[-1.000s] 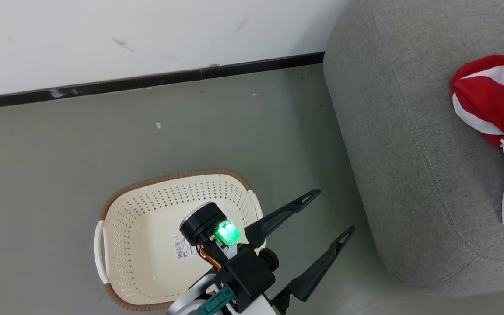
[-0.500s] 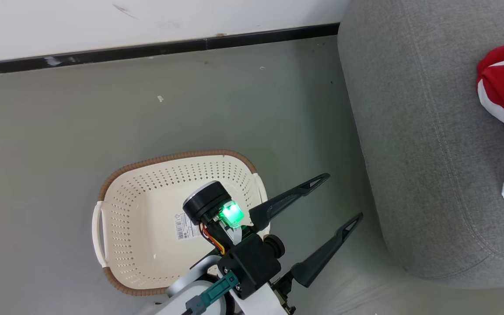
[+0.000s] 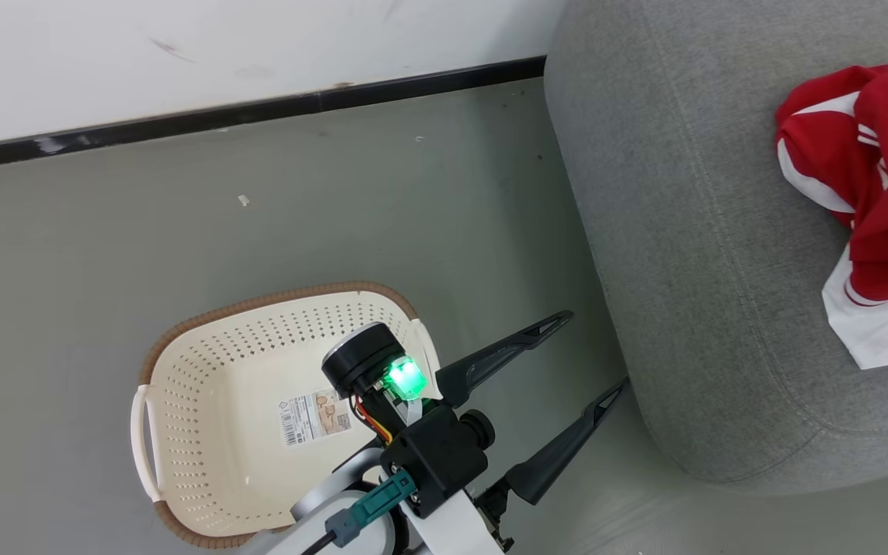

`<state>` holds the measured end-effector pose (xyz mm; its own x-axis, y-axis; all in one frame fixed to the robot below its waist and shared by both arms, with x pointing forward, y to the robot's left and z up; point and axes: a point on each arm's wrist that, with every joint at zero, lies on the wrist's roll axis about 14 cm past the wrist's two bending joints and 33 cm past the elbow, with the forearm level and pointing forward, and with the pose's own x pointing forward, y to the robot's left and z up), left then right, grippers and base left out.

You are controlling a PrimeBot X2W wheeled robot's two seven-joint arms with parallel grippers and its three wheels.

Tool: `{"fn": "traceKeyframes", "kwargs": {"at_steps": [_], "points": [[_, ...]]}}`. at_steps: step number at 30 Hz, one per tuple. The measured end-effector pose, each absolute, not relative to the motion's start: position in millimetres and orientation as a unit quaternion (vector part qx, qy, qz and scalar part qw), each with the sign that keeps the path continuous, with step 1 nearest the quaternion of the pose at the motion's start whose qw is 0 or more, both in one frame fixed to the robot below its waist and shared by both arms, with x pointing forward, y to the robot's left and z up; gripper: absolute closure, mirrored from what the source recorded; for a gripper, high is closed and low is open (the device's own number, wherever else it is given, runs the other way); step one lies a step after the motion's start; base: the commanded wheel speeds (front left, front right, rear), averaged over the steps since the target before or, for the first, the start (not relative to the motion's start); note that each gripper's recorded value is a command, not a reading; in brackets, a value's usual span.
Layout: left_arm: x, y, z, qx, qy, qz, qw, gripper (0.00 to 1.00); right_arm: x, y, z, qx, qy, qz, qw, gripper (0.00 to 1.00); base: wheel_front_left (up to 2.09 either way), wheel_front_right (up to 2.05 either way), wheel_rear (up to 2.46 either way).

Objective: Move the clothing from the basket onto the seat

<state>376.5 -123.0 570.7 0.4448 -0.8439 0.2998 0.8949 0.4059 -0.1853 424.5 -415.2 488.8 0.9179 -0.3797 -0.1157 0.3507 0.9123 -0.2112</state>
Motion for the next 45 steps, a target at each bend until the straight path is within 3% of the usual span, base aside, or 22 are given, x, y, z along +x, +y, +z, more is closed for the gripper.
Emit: {"fn": "traceKeyframes", "kwargs": {"at_steps": [24, 32, 45], "points": [[362, -145, 585, -0.173, -0.087, -0.552, 0.811, 0.00, 374, -361, 511, -0.109, 0.061, -0.095, 0.988, 0.00, 0.00, 0.00, 0.00], [360, -150, 587, -0.176, -0.089, -0.555, 0.808, 0.00, 355, -336, 497, -0.096, 0.097, -0.062, 0.989, 0.00, 0.00, 0.00, 0.00], [363, -152, 589, -0.181, -0.093, -0.554, 0.807, 0.00, 354, -339, 546, -0.123, 0.036, -0.064, 0.990, 0.00, 0.00, 0.00, 0.00]]}}
